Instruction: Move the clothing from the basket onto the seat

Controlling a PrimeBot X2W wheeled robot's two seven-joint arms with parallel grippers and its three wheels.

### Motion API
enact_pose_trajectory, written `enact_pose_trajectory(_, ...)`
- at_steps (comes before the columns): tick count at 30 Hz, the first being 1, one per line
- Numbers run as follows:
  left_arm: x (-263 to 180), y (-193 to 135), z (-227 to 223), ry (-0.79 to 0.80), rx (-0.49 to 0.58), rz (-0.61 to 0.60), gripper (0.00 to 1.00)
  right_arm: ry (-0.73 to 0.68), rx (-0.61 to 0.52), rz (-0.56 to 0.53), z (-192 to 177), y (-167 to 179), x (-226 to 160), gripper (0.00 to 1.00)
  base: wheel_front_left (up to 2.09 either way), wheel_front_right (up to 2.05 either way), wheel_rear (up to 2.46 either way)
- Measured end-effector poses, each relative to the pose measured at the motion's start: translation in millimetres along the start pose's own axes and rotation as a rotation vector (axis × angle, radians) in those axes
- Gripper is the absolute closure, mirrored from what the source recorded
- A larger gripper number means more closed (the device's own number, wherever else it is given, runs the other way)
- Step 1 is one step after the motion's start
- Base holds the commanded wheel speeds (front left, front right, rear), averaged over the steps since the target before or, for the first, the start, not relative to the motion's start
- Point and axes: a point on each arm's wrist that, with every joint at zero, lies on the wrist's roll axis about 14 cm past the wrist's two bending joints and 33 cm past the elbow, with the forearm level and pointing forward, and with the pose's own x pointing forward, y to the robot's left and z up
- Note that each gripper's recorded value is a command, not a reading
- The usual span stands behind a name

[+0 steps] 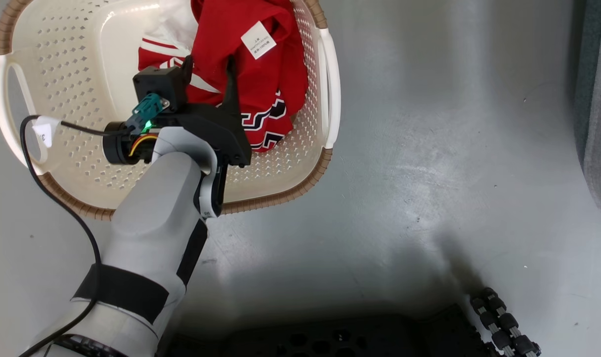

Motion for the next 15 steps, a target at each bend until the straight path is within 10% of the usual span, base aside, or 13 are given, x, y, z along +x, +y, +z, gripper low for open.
enact_pose_trajectory(15,12.1,-28.7,-18.6,0.082,0.018,-0.092,0.00,0.030,0.012,-0.004,-13.9,-1.8,-3.6,0.00,0.00,0.00,0.00)
